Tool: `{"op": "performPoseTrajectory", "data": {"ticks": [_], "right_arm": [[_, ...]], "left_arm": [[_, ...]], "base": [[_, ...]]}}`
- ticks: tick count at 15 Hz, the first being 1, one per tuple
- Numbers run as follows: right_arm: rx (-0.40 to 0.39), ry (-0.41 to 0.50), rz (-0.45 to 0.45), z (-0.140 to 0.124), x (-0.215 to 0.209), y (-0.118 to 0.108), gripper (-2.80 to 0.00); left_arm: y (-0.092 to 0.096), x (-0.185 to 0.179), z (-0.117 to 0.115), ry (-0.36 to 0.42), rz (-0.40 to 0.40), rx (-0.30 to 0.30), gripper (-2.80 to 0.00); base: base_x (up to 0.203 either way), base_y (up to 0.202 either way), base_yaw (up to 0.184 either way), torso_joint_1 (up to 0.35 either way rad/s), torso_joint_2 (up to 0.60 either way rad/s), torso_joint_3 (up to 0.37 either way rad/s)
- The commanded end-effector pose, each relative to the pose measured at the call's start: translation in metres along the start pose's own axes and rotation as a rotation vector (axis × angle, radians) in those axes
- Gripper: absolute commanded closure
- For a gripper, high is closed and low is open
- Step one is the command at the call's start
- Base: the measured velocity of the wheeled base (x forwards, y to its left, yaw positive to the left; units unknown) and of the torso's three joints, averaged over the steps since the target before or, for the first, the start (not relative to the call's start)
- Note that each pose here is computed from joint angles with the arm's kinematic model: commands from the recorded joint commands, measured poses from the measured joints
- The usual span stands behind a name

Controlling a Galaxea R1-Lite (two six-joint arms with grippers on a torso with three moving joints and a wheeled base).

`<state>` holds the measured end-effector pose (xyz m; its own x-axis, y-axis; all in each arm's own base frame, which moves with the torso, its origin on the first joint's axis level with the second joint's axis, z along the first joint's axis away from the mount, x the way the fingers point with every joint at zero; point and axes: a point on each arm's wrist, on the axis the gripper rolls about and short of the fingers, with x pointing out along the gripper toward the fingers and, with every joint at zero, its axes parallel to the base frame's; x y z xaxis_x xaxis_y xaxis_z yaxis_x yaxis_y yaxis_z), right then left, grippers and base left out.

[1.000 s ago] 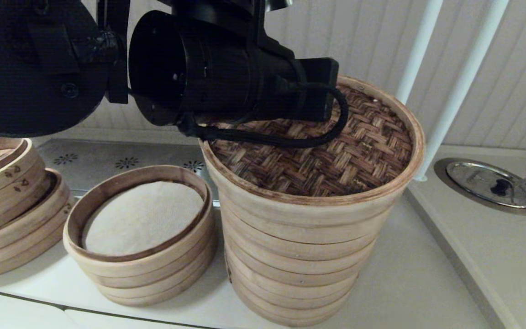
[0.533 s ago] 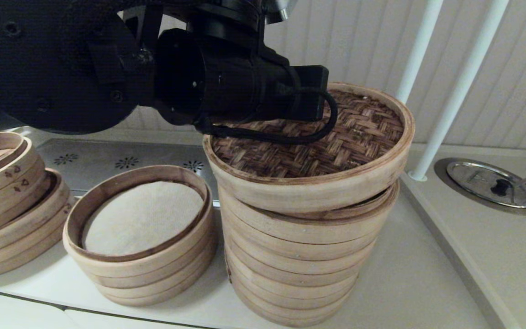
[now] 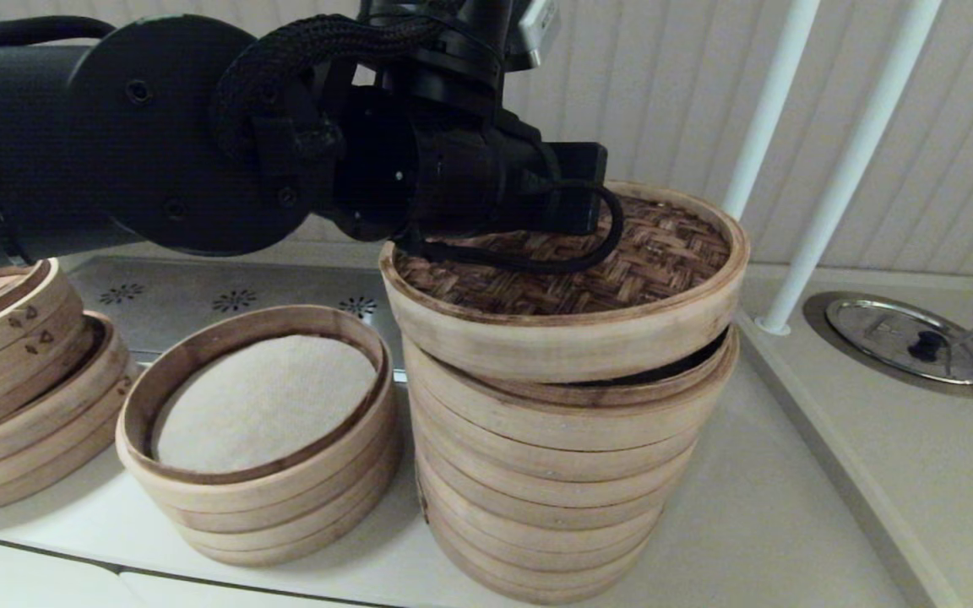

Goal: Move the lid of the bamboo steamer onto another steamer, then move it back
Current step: Put the steamer

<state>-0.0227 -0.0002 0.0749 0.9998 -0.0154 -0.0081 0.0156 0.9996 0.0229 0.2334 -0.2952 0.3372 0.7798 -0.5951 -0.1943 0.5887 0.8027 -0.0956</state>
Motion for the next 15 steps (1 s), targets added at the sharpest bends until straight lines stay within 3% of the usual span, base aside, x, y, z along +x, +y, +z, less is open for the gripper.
{"op": "performPoseTrajectory", "data": {"ticks": [1, 15], "right_arm": [[0.000, 0.001, 0.000, 0.000, 0.000, 0.000, 0.00], [0.000, 0.001, 0.000, 0.000, 0.000, 0.000, 0.00]], "left_arm": [[-0.001, 0.003, -0.002, 0.006, 0.003, 0.000, 0.00], [-0.014, -0.007, 0.003, -0.013, -0.036, 0.018, 0.00]], "base": [[0.000, 0.000, 0.000, 0.000, 0.00, 0.000], [0.000, 0.000, 0.000, 0.000, 0.00, 0.000]]}}
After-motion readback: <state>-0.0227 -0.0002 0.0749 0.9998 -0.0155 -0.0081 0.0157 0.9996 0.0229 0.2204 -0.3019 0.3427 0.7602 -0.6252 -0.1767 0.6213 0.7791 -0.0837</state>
